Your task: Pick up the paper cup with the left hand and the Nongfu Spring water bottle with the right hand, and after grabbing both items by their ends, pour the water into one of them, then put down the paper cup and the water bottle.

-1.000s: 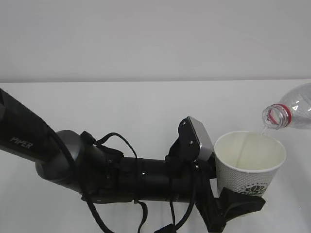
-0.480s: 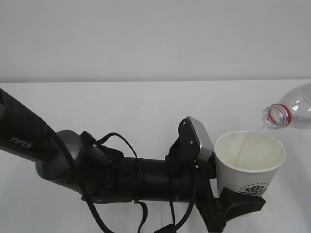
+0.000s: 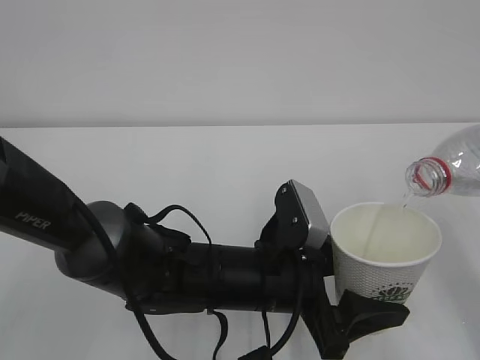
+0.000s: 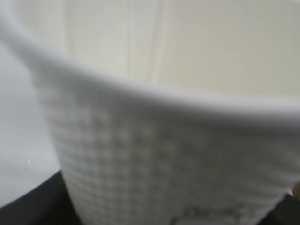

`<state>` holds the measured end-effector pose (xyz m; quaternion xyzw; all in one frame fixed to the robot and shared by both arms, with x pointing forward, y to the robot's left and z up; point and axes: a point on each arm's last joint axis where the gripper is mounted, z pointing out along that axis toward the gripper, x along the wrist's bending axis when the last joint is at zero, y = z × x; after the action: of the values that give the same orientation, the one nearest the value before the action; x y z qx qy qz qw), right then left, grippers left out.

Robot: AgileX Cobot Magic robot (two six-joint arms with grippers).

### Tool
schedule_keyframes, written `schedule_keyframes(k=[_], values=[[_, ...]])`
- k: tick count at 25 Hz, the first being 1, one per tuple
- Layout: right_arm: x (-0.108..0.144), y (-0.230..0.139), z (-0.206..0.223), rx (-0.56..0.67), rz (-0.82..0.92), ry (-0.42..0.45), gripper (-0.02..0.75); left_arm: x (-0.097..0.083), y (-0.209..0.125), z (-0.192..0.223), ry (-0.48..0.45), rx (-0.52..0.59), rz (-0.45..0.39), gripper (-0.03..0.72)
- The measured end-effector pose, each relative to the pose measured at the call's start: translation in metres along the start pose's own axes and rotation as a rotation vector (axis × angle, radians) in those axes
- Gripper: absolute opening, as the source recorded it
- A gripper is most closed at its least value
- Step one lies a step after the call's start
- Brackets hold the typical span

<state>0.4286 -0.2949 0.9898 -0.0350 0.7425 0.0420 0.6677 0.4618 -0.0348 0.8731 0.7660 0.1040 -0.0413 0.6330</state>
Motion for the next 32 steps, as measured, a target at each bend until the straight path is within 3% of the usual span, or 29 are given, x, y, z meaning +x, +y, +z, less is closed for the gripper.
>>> schedule_keyframes(k=[32], values=[[-0.0002, -0.0006, 0.0000, 0.007, -0.004, -0.002, 0.430, 0.0000, 0.0000, 0.0000, 0.000, 0.000, 0.000, 0.543]])
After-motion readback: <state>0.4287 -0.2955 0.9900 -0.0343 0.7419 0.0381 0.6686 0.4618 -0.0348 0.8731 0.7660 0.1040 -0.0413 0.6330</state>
